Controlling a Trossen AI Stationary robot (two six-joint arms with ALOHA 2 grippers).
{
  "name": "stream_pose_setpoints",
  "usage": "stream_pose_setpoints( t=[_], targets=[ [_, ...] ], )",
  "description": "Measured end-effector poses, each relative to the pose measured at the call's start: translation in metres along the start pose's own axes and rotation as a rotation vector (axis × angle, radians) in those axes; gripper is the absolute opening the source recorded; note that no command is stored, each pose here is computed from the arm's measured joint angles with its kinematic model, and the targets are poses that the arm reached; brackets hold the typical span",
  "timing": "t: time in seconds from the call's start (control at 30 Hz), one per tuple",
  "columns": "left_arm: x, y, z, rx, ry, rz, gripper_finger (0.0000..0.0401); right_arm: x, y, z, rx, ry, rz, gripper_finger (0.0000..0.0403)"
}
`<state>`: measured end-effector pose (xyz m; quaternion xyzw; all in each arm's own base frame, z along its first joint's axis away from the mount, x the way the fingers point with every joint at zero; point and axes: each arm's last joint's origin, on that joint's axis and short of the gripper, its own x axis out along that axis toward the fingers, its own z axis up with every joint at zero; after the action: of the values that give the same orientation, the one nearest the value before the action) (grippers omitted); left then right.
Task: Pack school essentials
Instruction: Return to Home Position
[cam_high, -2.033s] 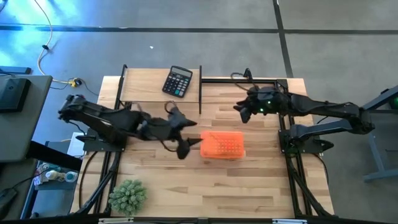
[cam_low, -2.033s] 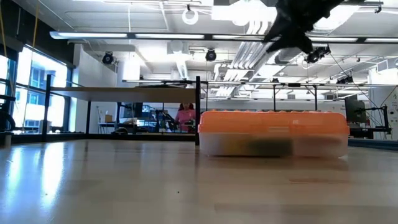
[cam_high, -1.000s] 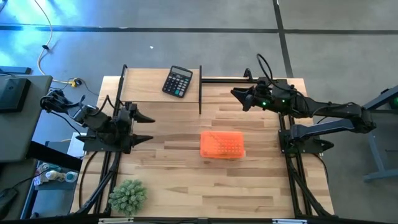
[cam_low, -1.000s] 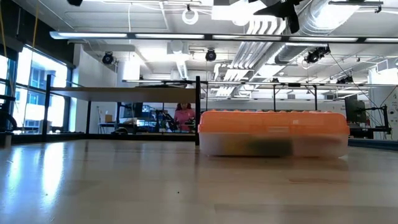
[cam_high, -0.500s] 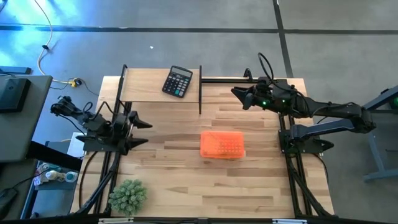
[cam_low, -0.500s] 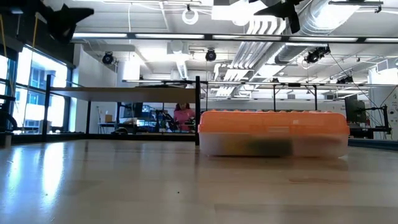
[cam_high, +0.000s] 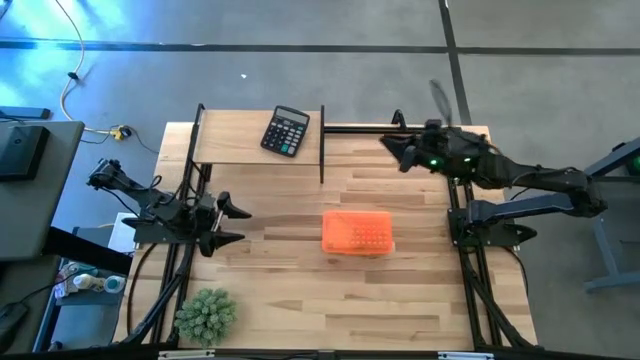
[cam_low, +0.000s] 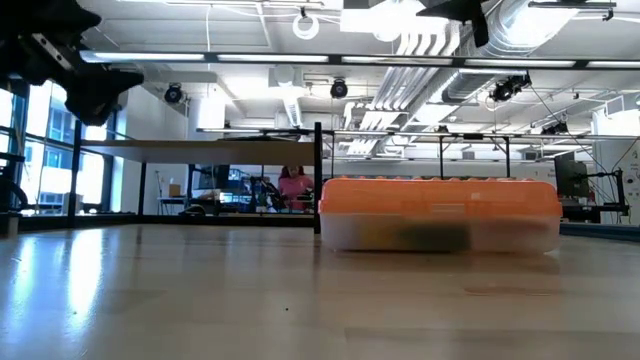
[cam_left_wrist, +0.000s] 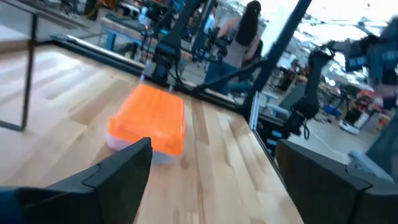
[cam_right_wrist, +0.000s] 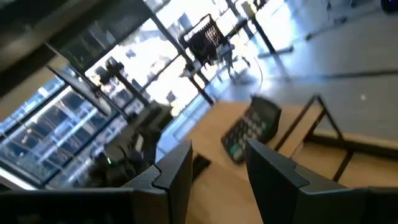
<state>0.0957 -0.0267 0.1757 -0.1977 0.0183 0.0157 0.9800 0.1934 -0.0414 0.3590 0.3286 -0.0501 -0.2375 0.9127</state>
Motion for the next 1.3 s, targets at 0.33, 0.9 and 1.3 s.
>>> stream_pose_setpoints(
  t=[0.33,0.9,1.3],
  targets=[
    [0.002,0.002,-0.008,-0.016,0.020,-0.026,0.0328,-0.077,-0.001,0.041,-0.130,-0.202,0.128,0.0138],
    [0.002,0.002,-0.009,-0.012,0.030,-0.026,0.0328,-0.083,-0.047,-0.032,-0.401,-0.021,0.146,0.0138],
    [0.002,0.002,-0.009,-0.012,0.030,-0.026,0.0328,-0.088,-0.088,-0.084,-0.343,-0.010,0.288,0.0138]
  ],
)
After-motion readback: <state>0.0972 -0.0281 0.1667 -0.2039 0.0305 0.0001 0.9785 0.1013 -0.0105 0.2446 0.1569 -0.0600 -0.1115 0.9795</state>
